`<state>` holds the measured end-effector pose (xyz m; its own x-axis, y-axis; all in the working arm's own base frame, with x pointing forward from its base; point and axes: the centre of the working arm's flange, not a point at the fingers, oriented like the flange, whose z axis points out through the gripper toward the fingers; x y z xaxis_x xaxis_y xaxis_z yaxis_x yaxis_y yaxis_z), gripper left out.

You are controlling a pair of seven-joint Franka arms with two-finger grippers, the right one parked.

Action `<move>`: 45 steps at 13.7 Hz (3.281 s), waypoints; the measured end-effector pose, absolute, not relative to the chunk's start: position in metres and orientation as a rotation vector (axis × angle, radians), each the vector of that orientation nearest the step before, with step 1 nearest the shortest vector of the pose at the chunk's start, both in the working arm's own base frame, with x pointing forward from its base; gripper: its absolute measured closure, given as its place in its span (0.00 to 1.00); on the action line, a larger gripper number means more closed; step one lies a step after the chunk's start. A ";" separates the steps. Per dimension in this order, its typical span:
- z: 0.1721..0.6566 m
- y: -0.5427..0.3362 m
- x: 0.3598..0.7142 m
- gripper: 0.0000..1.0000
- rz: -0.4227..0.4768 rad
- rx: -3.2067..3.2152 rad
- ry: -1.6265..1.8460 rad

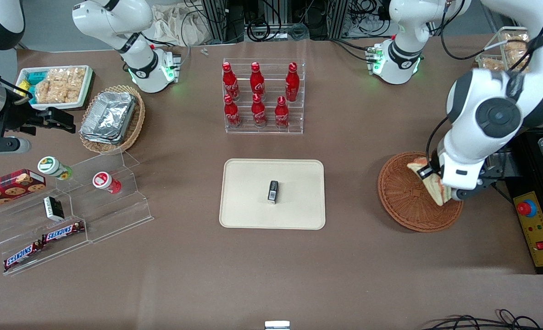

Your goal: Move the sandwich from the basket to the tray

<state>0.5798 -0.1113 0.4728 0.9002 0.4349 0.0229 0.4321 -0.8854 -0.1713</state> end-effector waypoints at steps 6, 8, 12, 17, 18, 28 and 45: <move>0.543 -0.259 0.561 0.80 0.028 -3.064 -0.133; 0.506 -0.306 0.560 0.80 0.114 -3.088 0.002; 0.397 -0.365 0.581 0.80 0.143 -3.130 0.139; 0.292 -0.403 0.590 0.80 0.114 -3.179 0.202; 0.278 -0.403 0.592 0.80 0.115 -3.182 0.204; 0.239 -0.397 0.608 0.44 0.063 -3.196 0.087; 0.508 -0.152 0.587 0.00 -0.104 -3.052 -0.181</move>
